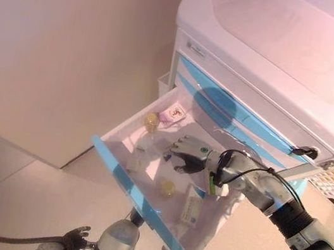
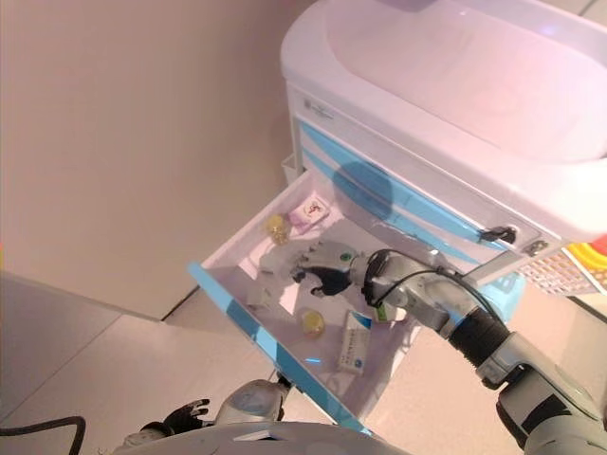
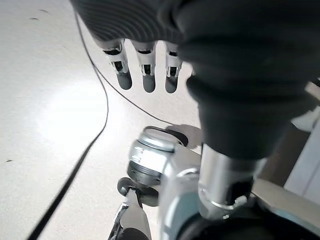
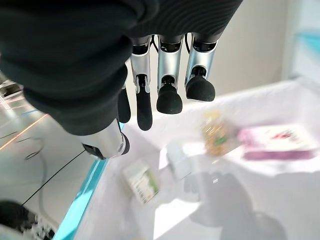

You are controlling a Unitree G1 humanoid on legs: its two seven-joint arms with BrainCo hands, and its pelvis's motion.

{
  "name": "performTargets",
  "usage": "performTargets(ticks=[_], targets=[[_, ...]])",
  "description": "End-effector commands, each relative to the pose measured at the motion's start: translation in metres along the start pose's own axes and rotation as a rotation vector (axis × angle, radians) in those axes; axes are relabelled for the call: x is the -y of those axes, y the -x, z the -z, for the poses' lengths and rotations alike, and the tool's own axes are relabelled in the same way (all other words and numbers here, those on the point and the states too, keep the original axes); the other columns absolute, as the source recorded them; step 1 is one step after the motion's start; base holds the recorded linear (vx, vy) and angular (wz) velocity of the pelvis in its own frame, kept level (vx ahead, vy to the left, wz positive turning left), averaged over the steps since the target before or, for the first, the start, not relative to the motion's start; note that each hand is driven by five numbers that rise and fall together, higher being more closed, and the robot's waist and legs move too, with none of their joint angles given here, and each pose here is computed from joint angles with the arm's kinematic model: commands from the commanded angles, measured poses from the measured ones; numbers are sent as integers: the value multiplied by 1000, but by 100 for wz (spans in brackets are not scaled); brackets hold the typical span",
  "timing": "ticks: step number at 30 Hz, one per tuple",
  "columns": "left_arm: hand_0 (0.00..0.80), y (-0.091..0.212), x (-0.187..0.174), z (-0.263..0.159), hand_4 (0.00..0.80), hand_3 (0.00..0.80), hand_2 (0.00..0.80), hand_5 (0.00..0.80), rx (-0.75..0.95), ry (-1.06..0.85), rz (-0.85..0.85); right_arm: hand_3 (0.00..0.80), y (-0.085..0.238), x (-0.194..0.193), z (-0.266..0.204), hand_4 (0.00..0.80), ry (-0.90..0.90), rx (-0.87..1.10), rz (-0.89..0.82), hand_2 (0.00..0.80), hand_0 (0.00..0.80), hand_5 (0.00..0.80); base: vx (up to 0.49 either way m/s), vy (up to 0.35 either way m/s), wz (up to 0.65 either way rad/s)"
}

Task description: Open the drawer and pick up the medicine

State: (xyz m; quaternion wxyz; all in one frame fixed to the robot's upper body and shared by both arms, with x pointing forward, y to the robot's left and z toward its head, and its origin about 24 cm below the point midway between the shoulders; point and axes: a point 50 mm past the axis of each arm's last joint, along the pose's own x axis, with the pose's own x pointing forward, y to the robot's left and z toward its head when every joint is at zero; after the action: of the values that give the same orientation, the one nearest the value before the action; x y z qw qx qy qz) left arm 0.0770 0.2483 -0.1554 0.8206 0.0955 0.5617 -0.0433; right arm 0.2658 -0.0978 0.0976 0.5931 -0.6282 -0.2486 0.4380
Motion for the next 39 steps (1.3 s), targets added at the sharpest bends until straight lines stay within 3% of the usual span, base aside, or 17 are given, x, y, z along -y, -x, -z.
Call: performTargets(ticks=[1,6,7,8,9,22,39], targets=[[0,2,-1,11,0,0,0,0,-49,0,-15,800,8,29,-14,800,-12,90,70,800,800,800,17,19,-27],[0,1,2,13,0,0,0,0,-55,25,-16,800,17,47,-16,800,-49,110,102,800,800,800,14,19,-23],[0,1,2,14,0,0,0,0,-58,28,-15,634,18,46,-16,634,-71,110,95,634,634,634,16,18,-18],[0,1,3,14,0,0,0,0,-60,31,-14,151,18,44,-16,151,-90,109,90,151,151,151,11,13,-19],[0,1,3,14,0,0,0,0,-62,33,-13,0,17,41,-15,0,-99,106,74,0,0,0,10,11,-14],[0,0,7,14,0,0,0,0,-77,1,0,0,-12,-59,-16,0,-156,33,-201,0,0,0,5,0,1],[0,-1,14,11,0,0,0,0,-61,-48,25,0,-31,-110,-3,0,-118,-107,-241,0,0,0,-8,10,13]])
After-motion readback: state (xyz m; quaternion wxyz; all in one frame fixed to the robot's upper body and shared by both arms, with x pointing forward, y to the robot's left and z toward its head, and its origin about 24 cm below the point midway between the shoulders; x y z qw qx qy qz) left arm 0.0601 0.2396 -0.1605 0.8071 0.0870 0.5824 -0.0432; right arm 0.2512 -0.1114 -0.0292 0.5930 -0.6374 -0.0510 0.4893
